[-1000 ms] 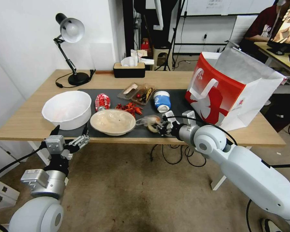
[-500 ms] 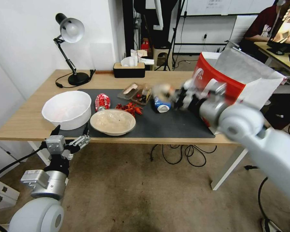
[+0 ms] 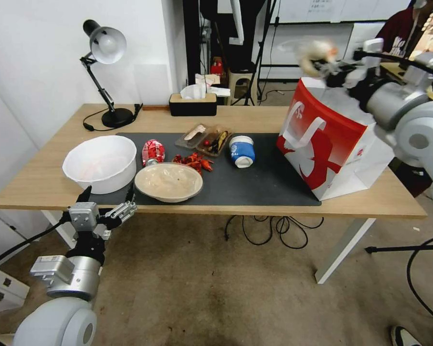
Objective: Pick up the trash from the table and place it into the takeout bag.
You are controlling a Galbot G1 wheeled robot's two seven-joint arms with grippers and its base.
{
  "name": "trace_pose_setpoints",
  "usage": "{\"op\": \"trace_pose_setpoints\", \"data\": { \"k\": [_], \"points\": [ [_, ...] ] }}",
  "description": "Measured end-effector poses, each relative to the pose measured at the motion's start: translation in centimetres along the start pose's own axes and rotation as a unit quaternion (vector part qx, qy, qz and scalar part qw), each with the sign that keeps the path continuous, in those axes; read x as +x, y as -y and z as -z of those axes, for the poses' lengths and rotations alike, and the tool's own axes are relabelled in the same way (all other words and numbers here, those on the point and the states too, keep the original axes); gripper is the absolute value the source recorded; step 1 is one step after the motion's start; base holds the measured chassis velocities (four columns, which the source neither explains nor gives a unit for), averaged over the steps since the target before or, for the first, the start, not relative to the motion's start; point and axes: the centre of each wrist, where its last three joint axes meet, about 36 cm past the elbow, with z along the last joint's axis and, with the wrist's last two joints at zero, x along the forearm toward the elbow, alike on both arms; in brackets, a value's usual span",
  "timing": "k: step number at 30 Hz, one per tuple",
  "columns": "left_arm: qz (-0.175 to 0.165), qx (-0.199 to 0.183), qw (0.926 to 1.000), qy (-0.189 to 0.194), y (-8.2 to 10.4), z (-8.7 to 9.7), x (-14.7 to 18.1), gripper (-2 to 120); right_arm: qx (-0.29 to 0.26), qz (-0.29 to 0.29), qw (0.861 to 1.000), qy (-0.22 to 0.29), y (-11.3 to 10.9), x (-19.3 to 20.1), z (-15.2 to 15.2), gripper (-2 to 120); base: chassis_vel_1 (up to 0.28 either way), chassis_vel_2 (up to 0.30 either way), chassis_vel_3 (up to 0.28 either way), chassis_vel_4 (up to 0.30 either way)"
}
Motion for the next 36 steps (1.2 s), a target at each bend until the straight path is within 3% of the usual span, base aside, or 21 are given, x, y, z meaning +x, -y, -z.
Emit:
{"op": "trace_pose_setpoints", "data": {
  "k": [3,8,10,12,14,18,20,22,24,29,32,36],
  "points": [
    [0.0,0.0,1.0,-0.002,0.0,-0.1,0.1,100,-0.015,-0.077,0.996,-0.036,2.9,0.2,-1.9,4,0.0,0.0,0.0,0.0],
    [-0.001,-0.001,1.0,-0.002,0.0,-0.1,0.1,100,-0.027,-0.095,0.993,-0.071,4.0,0.8,-3.8,4,0.0,0.0,0.0,0.0],
    [-0.002,-0.002,1.0,-0.002,0.1,-0.1,0.1,100,-0.04,-0.089,0.992,-0.08,4.2,1.3,-4.6,16,0.0,0.0,0.0,0.0],
    [-0.002,-0.002,1.0,-0.002,0.1,-0.1,0.2,100,-0.042,-0.087,0.992,-0.08,4.3,1.3,-4.6,18,0.0,0.0,0.0,0.0],
    [-0.004,-0.003,1.0,-0.001,0.1,0.0,0.1,100,-0.052,-0.079,0.992,-0.08,4.2,1.5,-4.5,30,0.0,0.0,0.0,0.0],
    [-0.004,-0.003,1.0,-0.001,0.1,0.0,0.2,100,-0.055,-0.076,0.992,-0.079,4.2,1.5,-4.4,39,0.0,0.0,0.0,0.0],
    [-0.005,-0.003,1.0,-0.001,0.1,0.0,0.2,100,-0.056,-0.071,0.993,-0.077,4.0,1.6,-4.2,52,0.0,0.0,0.0,0.0],
    [-0.005,-0.003,1.0,0.0,0.1,0.1,0.2,100,-0.056,-0.07,0.993,-0.076,3.9,1.6,-4.1,54,0.0,0.0,0.0,0.0],
    [-0.006,-0.003,1.0,0.0,0.1,0.1,0.2,100,-0.056,-0.064,0.994,-0.073,3.6,1.8,-3.8,65,0.0,0.0,0.0,0.0],
    [-0.007,-0.003,1.0,0.002,0.2,0.2,0.2,100,-0.055,-0.06,0.994,-0.069,3.5,1.8,-3.4,79,0.0,0.0,0.0,0.0],
    [-0.008,-0.003,1.0,0.003,0.2,0.3,0.3,100,-0.056,-0.057,0.995,-0.066,3.3,1.9,-3.1,95,0.0,0.0,0.0,0.0],
    [-0.008,-0.003,1.0,0.003,0.2,0.4,0.3,100,-0.057,-0.052,0.996,-0.051,3.2,2.0,-2.5,100,0.0,0.0,0.0,0.0]
  ]
}}
